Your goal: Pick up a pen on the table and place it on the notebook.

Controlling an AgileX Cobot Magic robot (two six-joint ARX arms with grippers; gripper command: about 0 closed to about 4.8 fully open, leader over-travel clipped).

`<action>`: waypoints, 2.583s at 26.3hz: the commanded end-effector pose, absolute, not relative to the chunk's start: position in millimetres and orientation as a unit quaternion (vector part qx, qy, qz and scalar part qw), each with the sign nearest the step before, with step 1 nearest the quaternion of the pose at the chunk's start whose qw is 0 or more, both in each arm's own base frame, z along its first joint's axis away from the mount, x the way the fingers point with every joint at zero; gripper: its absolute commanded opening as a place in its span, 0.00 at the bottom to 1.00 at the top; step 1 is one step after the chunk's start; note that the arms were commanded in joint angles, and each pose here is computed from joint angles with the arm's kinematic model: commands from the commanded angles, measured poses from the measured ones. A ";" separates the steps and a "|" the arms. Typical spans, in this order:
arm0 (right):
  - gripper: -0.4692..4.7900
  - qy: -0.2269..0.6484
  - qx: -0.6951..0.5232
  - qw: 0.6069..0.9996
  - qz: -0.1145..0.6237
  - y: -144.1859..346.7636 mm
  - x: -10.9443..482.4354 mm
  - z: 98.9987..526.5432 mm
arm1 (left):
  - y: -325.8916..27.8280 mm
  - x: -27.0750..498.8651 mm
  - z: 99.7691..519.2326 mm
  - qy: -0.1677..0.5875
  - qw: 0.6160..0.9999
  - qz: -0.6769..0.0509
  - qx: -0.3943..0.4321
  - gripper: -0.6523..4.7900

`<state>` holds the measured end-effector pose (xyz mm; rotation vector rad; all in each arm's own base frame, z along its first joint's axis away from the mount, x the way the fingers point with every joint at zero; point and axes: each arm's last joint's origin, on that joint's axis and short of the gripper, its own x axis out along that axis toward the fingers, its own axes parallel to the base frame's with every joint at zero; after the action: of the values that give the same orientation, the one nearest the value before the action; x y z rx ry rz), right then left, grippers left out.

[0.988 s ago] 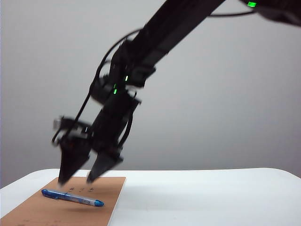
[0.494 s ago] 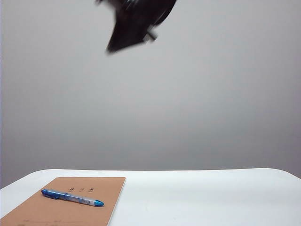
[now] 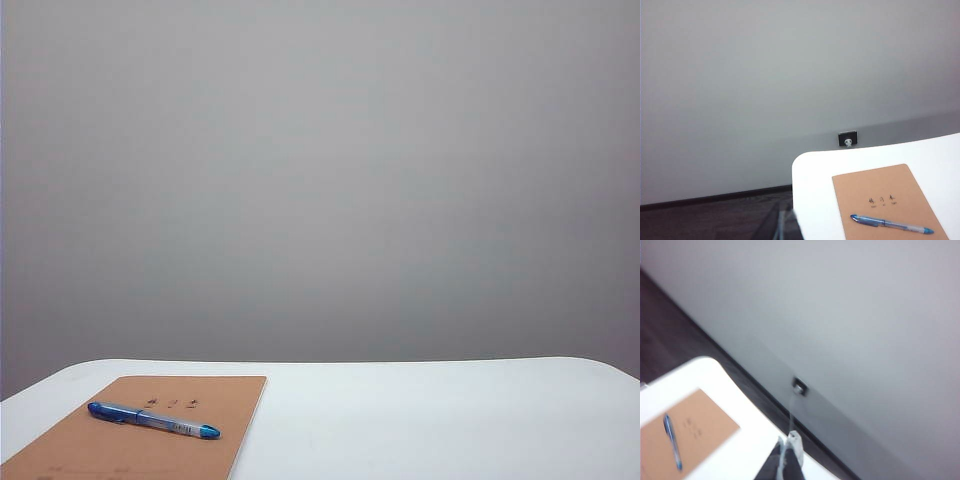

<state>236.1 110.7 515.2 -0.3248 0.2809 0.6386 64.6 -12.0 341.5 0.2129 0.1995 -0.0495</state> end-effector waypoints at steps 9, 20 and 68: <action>0.07 0.004 -0.087 0.985 0.152 45.1 109.0 445.3 | -12.0 60.4 330.9 0.019 0.998 -0.039 0.042 0.11; 0.07 -0.086 -0.061 0.993 0.061 0.3 19.8 328.5 | -6.6 40.4 280.6 -0.039 0.998 -0.054 0.003 0.11; 0.08 -0.012 0.018 0.999 0.037 7.2 97.4 166.3 | 0.8 96.2 159.8 0.040 0.995 0.031 -0.083 0.11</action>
<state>97.1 7.9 168.7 0.0301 -0.0342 0.0734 95.8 0.8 163.7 -0.1529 0.0627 0.0577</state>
